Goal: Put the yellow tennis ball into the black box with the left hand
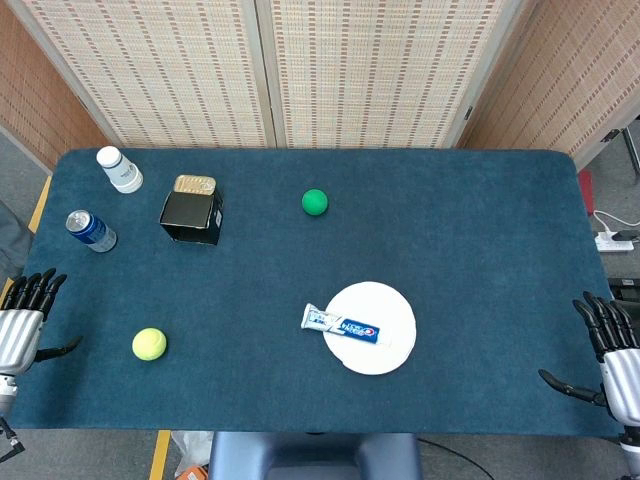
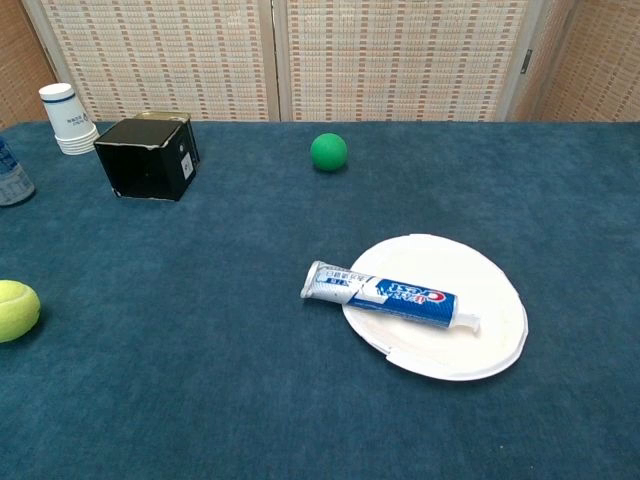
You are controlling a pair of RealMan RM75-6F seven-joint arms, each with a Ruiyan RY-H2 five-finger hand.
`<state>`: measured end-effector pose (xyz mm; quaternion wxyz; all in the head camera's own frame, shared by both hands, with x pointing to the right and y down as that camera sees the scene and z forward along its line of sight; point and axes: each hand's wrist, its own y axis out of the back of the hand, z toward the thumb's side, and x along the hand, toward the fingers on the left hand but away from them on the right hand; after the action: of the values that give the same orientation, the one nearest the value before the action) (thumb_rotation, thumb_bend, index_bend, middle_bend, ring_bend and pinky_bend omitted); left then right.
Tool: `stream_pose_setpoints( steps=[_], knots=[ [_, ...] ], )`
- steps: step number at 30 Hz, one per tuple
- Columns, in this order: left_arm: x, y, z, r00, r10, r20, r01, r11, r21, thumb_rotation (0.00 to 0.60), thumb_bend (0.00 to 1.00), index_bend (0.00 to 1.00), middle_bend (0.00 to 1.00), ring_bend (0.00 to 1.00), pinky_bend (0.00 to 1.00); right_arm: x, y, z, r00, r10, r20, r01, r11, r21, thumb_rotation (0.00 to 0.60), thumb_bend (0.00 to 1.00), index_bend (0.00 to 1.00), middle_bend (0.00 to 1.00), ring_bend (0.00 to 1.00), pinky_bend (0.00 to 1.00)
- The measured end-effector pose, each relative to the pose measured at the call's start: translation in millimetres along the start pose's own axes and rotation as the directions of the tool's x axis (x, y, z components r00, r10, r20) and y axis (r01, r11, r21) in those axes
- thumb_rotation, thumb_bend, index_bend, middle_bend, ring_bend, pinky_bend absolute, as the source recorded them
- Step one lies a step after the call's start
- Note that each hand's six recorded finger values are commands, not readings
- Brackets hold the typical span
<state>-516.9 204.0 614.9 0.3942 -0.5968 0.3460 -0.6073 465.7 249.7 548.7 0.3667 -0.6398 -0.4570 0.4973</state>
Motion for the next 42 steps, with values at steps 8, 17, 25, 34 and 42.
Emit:
stream_pose_setpoints(
  steps=[8, 17, 25, 34, 42],
  knots=[
    [-1.9, 3.2, 0.1, 1.0, 0.015, 0.004, -0.014, 1.0, -0.008, 0.344, 0.16, 0.0, 0.0, 0.0, 0.0, 1.5, -2.1, 3.2, 1.0, 0.01, -0.011, -0.01, 1.0, 0.003, 0.6, 0.0, 0.03, 0.0, 0.0, 0.0],
    [-1.4, 14.2, 0.3, 0.999, 0.037, 0.011, -0.037, 0.999, -0.013, 0.343, 0.16, 0.0, 0.0, 0.0, 0.0, 0.0, -3.7, 6.2, 1.0, 0.017, -0.016, -0.017, 1.0, 0.004, 0.6, 0.0, 0.03, 0.0, 0.0, 0.0],
    [-1.5, 21.6, 2.5, 0.996, 0.089, 0.025, -0.088, 0.995, -0.036, 0.211, 0.16, 0.76, 0.81, 0.65, 0.87, -3.0, -9.1, 9.8, 0.998, 0.046, -0.029, -0.046, 0.999, 0.019, 0.6, 0.0, 0.03, 0.0, 0.0, 0.0],
    [-3.1, 26.4, 4.1, 0.975, 0.199, 0.099, -0.193, 0.979, -0.064, 0.204, 0.17, 1.0, 1.0, 1.0, 1.0, -2.8, -7.8, 9.5, 0.998, 0.045, -0.033, -0.045, 0.999, 0.01, 0.6, 0.0, 0.03, 0.0, 0.0, 0.0],
    [-22.5, 4.5, 1.0, 0.989, 0.142, 0.027, -0.141, 0.989, -0.045, 0.6, 0.59, 1.0, 1.0, 1.0, 1.0, -2.7, -8.3, 8.6, 0.998, 0.055, -0.034, -0.055, 0.998, 0.008, 0.6, 0.0, 0.03, 0.0, 0.0, 0.0]
  ],
)
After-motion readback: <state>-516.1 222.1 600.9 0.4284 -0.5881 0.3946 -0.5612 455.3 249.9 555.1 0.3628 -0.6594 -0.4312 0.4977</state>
